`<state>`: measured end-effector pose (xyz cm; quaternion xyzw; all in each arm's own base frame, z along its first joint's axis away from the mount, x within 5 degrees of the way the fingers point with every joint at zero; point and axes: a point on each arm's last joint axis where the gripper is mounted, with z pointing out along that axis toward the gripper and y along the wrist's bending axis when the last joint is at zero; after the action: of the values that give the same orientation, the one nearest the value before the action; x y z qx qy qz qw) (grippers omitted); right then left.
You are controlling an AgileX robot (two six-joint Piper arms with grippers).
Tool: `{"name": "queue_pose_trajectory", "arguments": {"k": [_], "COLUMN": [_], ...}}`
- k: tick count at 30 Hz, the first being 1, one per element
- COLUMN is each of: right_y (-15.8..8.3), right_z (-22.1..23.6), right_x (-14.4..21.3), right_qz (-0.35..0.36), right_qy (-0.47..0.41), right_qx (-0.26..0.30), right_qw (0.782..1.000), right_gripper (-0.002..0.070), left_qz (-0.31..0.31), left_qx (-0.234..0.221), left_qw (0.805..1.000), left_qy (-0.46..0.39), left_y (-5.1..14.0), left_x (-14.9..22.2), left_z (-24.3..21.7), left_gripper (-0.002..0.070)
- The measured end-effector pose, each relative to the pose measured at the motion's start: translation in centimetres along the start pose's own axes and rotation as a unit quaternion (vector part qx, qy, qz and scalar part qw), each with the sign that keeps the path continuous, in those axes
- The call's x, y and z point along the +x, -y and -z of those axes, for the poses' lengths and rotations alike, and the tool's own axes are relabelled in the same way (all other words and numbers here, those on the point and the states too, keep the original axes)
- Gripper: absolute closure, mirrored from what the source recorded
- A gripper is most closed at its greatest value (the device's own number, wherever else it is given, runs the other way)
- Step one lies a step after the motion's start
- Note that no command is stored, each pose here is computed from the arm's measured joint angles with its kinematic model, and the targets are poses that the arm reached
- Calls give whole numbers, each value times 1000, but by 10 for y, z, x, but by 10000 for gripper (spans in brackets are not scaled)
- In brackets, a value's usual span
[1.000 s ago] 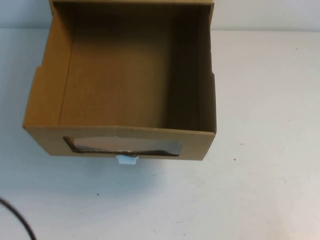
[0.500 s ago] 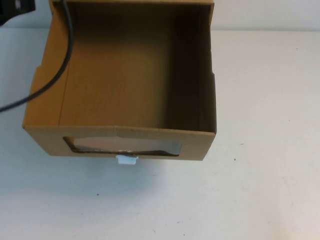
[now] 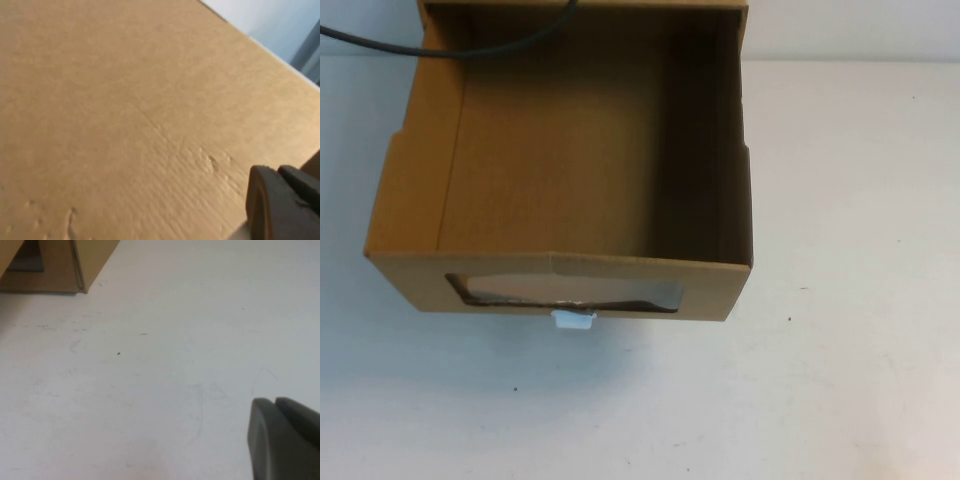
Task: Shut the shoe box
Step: Press the shoe box with left arm
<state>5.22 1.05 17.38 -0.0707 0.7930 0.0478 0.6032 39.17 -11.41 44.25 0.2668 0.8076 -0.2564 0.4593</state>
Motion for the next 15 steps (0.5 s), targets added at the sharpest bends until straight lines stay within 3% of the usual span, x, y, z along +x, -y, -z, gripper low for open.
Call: {"name": "queue_pose_trajectory", "arguments": {"k": [8, 15], "right_y": [0, 0], "right_z": [0, 0], "right_x": [0, 0], "right_qz": [0, 0], "right_qy": [0, 0], "right_qx": [0, 0], "right_qw": [1000, 1000], "right_gripper": [689, 689], "left_qz": [14, 18], "left_qx": [15, 12], "left_qw": [999, 998], "left_qy": [-44, -54], "left_y": [-11, -16], "left_x": [9, 15], "left_z": [-48, -57], "left_gripper": [680, 680]}}
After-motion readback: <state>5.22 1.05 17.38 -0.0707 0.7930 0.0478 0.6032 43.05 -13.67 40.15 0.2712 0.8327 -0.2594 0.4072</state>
